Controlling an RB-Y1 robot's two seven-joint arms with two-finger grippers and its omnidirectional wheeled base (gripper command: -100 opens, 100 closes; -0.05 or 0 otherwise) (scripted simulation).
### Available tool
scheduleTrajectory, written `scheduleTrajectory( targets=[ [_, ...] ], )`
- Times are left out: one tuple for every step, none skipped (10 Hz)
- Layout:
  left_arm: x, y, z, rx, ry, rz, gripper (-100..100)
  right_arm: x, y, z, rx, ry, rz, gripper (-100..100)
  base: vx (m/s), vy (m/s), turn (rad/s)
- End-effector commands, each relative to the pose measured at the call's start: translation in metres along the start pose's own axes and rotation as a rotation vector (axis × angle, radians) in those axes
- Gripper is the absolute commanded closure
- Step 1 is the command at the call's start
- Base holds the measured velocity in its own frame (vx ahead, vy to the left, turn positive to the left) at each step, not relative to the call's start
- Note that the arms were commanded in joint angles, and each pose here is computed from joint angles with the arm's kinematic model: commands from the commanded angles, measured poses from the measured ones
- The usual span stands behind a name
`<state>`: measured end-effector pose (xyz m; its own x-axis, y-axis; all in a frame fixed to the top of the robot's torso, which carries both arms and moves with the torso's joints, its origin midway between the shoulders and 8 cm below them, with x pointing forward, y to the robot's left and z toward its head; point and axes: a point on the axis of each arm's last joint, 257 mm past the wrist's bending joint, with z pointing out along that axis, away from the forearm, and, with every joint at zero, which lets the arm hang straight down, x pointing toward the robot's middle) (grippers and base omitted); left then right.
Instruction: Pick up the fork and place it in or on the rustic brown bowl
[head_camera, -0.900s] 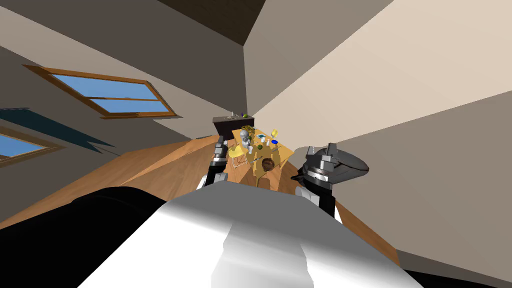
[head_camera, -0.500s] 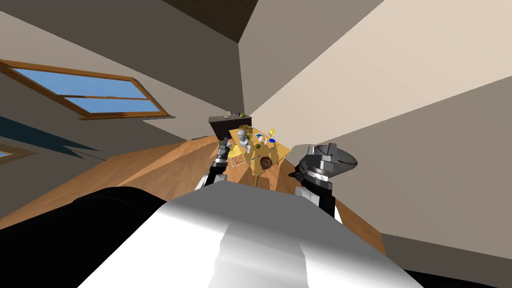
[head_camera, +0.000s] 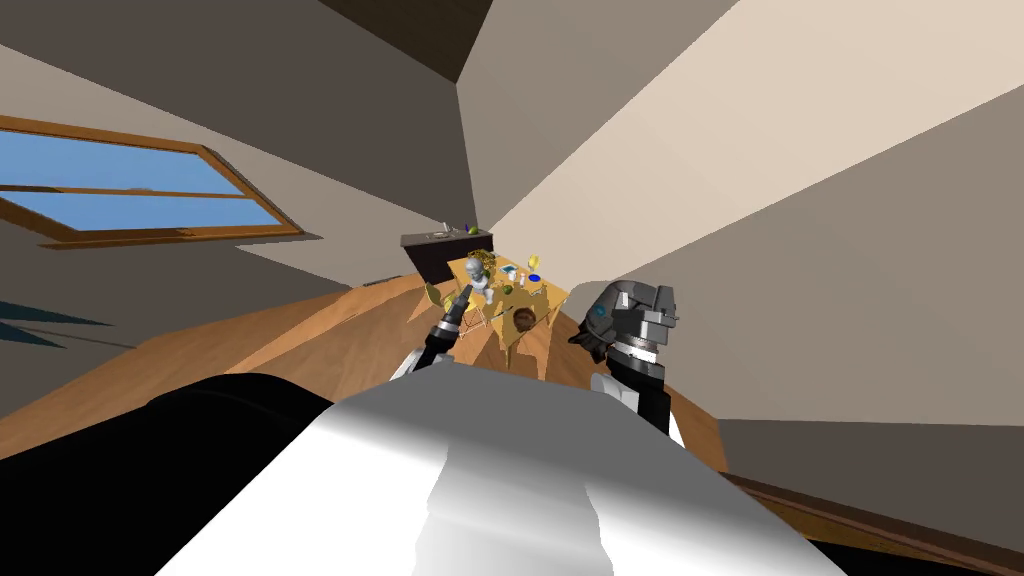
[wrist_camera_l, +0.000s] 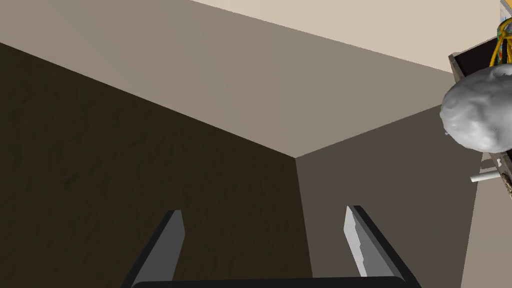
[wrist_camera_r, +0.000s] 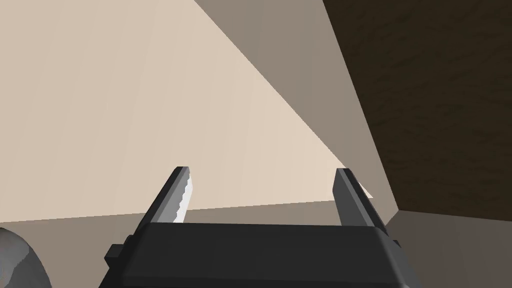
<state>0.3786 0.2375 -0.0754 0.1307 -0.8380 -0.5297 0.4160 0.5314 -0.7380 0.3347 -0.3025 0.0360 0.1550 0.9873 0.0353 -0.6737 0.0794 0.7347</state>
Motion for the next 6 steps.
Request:
scheduleTrajectory(
  targets=[
    [0.025,0.009,-0.010,-0.010,0.084,0.077,-100,0.000,0.000,0.000,0.000,0.000,0.000,0,-0.073,-0.036,-0.368],
    [0.025,0.009,-0.011,-0.009,0.087,0.083,-100,0.000,0.000,0.000,0.000,0.000,0.000,0,-0.059,-0.011,-0.090],
    [0.043,0.016,-0.019,-0.013,0.149,0.140,-100,0.000,0.000,0.000,0.000,0.000,0.000,0,-0.062,-0.023,-0.171],
    [0.062,0.022,-0.028,-0.017,0.208,0.187,-100,0.000,0.000,0.000,0.000,0.000,0.000,0,-0.081,-0.040,-0.415],
    [0.062,0.023,-0.028,-0.014,0.215,0.201,-100,0.000,0.000,0.000,0.000,0.000,0.000,0,-0.062,-0.017,-0.108],
    [0.081,0.030,-0.041,-0.013,0.284,0.262,-100,0.000,0.000,0.000,0.000,0.000,0.000,0,-0.056,-0.021,-0.192]
  ],
)
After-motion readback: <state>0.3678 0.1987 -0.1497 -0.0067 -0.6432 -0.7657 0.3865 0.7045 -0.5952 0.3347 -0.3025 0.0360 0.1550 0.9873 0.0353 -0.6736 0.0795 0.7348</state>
